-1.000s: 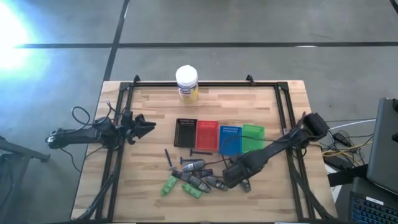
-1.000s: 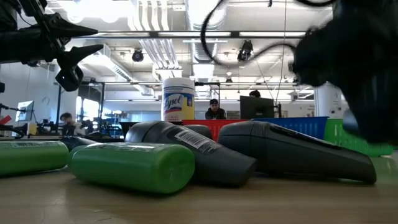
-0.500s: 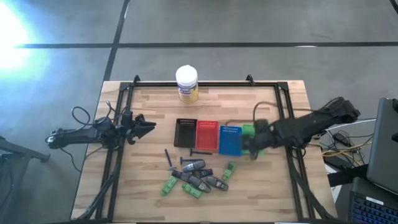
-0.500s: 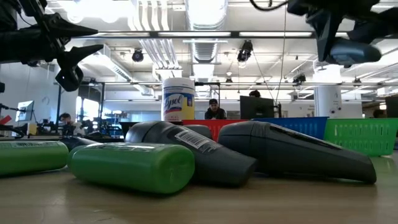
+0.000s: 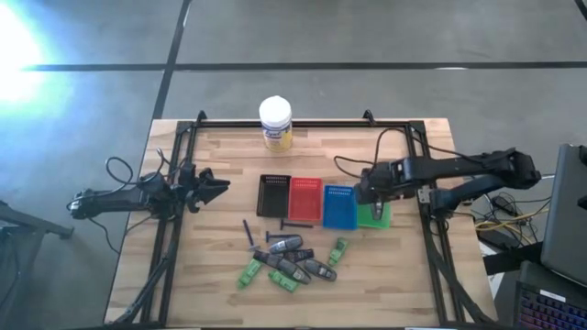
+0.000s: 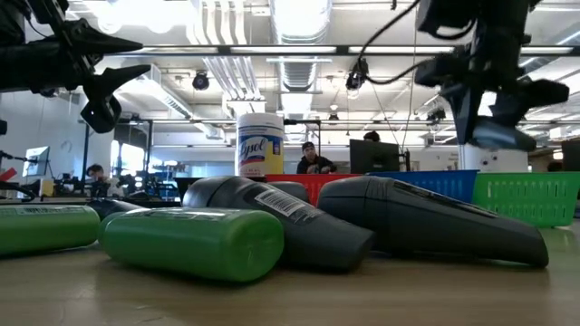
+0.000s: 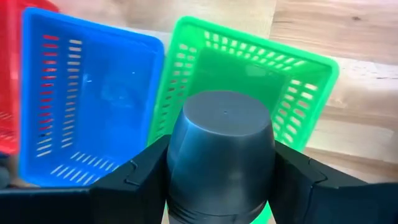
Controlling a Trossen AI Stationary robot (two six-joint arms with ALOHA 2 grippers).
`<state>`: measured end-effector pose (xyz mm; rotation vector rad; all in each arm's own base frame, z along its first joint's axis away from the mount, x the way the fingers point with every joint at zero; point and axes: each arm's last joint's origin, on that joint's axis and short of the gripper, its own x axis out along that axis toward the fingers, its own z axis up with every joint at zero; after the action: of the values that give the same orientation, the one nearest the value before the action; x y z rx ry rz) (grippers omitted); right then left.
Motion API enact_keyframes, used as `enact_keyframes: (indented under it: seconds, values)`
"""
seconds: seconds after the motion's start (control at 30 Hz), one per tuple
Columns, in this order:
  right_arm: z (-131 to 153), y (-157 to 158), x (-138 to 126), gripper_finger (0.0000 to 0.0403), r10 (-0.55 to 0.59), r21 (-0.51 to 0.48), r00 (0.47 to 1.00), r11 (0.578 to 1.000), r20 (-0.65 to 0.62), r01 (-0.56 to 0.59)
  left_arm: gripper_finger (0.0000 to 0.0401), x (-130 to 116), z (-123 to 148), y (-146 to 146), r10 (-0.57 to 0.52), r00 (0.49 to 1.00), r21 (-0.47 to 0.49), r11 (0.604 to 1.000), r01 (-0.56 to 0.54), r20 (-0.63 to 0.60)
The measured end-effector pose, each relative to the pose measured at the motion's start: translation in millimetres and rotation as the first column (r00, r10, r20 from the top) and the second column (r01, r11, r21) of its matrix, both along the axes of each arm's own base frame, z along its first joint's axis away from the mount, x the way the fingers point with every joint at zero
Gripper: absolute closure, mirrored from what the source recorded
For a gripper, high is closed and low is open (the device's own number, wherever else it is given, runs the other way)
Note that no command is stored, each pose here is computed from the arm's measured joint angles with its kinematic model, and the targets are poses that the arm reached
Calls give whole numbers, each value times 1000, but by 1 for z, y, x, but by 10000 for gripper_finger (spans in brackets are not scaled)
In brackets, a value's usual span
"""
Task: Pick & Place Travel size toiletries
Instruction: Put the gray deodorant into the green bin
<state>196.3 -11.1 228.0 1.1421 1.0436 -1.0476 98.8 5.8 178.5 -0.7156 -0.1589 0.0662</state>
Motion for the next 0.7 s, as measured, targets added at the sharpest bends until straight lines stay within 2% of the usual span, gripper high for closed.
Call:
enact_keyframes:
  seconds: [0.17, 0.3, 0.7]
  values:
    - [-24, -2, -10, 204, -33, 10, 997, 999, -67, 34, 259, 0, 0, 0, 0, 1000, 0, 1000, 0, 0]
    - [-35, -2, -10, 201, -29, 31, 999, 999, -34, 30, 259, 0, 0, 0, 0, 1000, 0, 1000, 0, 0]
    - [-40, -1, -9, 102, 2, 35, 1000, 999, -20, -1, 259, 0, 0, 0, 0, 1000, 0, 1000, 0, 0]
